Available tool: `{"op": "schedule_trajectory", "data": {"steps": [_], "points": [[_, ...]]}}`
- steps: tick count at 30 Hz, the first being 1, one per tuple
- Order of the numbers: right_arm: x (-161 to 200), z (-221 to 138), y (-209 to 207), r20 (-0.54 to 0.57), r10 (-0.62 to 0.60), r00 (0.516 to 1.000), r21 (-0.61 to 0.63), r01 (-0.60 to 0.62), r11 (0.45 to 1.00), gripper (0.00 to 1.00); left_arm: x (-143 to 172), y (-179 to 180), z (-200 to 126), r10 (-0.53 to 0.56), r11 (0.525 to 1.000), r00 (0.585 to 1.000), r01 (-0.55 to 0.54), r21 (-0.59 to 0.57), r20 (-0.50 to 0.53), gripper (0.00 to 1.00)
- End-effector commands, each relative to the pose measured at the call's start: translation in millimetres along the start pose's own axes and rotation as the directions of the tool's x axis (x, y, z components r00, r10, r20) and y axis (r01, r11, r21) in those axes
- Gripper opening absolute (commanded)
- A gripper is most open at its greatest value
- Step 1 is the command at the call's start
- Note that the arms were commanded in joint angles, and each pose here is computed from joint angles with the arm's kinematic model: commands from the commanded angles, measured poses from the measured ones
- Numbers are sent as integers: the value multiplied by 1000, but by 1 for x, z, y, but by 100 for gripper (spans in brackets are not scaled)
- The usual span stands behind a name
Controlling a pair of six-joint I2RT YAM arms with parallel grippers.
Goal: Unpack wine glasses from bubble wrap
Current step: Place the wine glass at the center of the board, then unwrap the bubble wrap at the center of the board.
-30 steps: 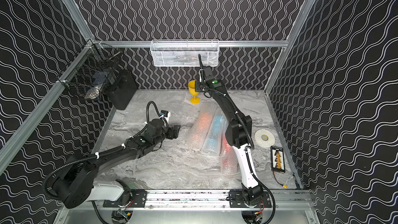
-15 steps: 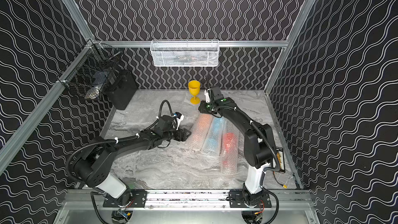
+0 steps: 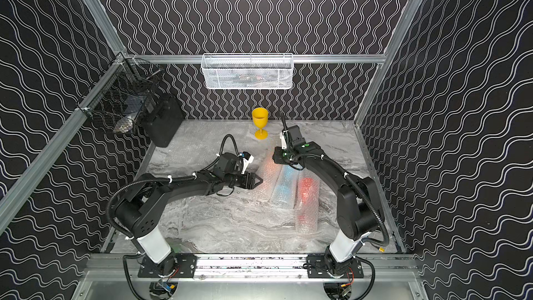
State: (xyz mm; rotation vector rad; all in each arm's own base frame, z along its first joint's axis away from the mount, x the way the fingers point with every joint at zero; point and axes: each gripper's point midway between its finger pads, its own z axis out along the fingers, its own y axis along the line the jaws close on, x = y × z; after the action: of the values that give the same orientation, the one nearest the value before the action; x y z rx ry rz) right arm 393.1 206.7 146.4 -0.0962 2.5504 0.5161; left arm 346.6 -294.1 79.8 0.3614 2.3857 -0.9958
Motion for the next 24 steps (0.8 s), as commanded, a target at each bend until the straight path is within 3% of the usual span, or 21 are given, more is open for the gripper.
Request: {"op": "schedule_trajectory", "data": {"steps": [1, 11, 16, 24], "points": [[0, -7, -4, 27, 10, 1000, 13, -10, 1000, 39, -1, -5, 2, -3, 999, 1000, 2, 43, 14, 63], [17, 1, -9, -21, 5, 1000, 26, -4, 1000, 39, 4, -14, -4, -40, 993, 998, 34, 112, 54, 29], [18, -1, -4, -26, 9, 1000, 1, -9, 1000, 39, 3, -20, -19, -25, 994, 996, 17, 103, 80, 22], [30, -1, 6, -60, 16, 998, -51, -19, 999, 39, 10, -33, -39, -15, 994, 996, 6, 105, 89, 20]]}}
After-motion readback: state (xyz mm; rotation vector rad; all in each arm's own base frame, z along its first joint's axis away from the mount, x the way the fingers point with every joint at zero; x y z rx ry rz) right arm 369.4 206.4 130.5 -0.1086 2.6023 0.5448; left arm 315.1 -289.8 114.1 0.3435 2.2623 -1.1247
